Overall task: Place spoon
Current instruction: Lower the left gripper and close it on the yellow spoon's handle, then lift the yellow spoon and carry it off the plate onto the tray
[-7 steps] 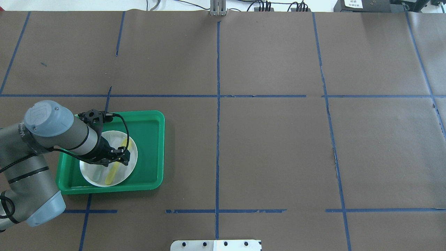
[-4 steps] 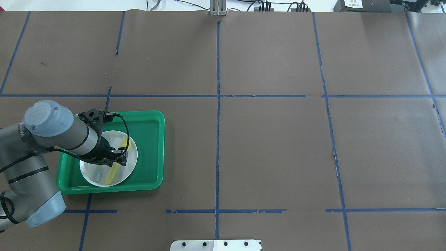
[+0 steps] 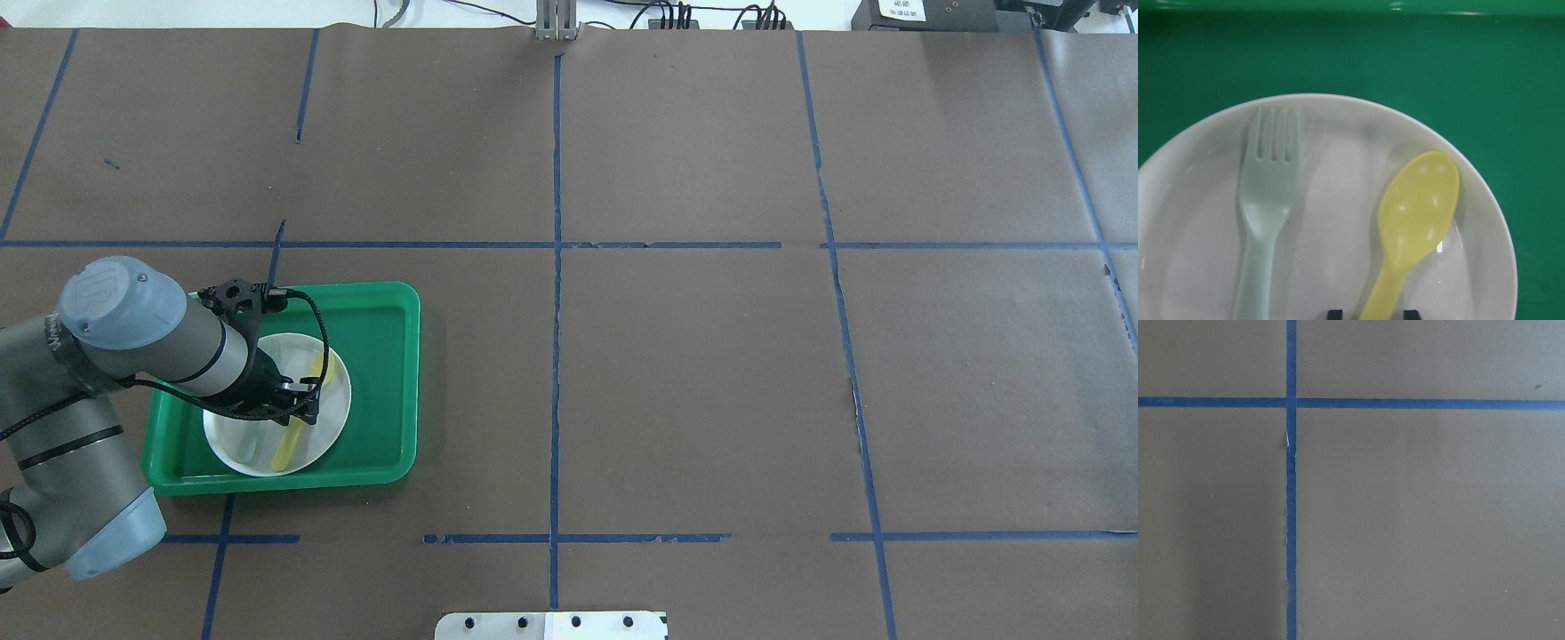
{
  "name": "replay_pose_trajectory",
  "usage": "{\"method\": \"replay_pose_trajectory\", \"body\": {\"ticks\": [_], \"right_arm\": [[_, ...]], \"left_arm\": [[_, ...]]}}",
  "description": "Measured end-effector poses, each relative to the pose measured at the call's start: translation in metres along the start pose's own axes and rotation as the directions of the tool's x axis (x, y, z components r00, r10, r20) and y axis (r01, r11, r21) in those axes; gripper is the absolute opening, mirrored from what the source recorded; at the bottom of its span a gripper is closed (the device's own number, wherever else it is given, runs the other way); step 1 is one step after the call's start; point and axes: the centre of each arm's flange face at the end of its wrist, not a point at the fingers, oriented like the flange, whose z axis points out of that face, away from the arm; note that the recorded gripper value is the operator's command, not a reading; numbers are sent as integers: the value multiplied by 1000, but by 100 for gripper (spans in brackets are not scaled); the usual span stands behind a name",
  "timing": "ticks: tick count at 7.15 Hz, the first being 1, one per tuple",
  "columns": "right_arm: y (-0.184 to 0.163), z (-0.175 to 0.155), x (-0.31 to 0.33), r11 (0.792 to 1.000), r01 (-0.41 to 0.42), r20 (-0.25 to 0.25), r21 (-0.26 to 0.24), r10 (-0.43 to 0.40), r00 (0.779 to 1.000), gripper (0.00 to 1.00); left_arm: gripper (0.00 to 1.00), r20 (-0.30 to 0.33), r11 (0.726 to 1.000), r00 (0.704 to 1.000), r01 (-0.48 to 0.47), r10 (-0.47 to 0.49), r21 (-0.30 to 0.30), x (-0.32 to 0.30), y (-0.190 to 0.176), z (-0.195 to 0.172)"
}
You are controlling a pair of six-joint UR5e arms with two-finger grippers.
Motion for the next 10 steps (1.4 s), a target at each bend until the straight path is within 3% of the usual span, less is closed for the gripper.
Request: {"method": "replay_pose_trajectory", "body": {"ticks": [4,7,10], "right_arm": [[0,0,0,1000,0,0,0,0,1000,100],[0,0,0,1000,0,0,0,0,1000,100],[0,0,0,1000,-1,0,0,1,1000,100]], "left_arm": [[40,2,1000,1000,0,0,-1,0,0,1],[21,1,1000,1000,0,0,-1,0,0,1],[16,-3,1000,1000,-3,3,2,0,1,-2]]}}
